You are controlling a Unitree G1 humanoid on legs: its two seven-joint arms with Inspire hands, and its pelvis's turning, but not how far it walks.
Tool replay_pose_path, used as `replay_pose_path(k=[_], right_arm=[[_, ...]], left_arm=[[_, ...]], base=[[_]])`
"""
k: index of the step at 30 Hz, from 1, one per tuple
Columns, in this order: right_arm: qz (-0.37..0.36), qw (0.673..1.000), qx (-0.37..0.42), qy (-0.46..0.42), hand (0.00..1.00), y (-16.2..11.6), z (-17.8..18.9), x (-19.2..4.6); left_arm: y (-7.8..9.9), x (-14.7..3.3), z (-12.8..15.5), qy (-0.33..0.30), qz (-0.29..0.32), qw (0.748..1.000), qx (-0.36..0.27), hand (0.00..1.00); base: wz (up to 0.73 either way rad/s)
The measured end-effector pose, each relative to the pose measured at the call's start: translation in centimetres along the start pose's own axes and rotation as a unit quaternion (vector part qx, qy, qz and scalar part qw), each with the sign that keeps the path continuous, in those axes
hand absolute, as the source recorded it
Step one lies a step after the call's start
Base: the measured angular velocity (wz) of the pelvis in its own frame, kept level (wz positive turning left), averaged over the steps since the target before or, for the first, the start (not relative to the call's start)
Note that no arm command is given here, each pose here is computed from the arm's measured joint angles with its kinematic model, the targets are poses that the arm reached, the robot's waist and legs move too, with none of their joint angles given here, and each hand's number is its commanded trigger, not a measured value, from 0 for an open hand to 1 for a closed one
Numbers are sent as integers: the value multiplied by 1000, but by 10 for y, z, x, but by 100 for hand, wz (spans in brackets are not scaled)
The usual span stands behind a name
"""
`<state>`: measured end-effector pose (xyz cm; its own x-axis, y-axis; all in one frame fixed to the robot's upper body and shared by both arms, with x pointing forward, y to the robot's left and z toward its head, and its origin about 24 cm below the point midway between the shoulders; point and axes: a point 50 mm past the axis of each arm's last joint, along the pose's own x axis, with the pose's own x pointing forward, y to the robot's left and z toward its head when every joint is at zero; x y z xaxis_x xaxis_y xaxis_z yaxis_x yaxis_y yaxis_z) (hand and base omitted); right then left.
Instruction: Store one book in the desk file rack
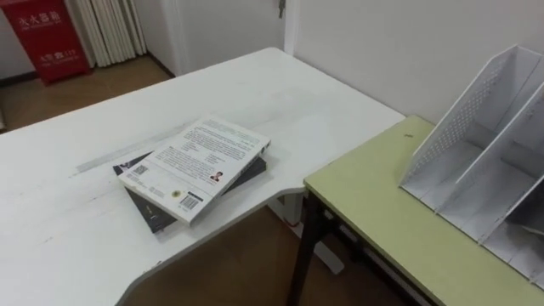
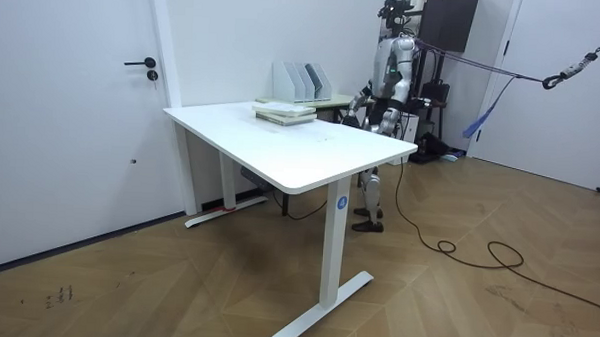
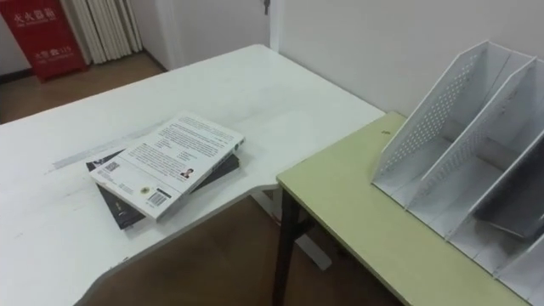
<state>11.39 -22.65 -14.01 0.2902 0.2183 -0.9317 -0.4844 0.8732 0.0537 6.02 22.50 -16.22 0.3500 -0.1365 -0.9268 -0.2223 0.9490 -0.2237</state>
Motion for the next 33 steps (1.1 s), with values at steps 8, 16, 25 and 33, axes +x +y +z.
replay_pose_path(k=[8, 16, 25, 33], right_arm=[[-50, 988, 147, 22, 0, 12, -39, 6], [-80, 974, 210, 39, 0, 13, -57, 3], [-110, 943, 310, 49, 0, 15, -74, -1], [-129, 926, 351, 49, 0, 19, -81, -2]], left_arm=[[8, -5, -11, -7, 30, 999, 10, 0], [8, -4, -13, 0, 46, 999, 29, 0], [12, -6, -17, 10, 58, 998, 19, 0], [13, -6, -16, 10, 73, 997, 27, 0]], base=[[6], [0], [-4], [-2]])
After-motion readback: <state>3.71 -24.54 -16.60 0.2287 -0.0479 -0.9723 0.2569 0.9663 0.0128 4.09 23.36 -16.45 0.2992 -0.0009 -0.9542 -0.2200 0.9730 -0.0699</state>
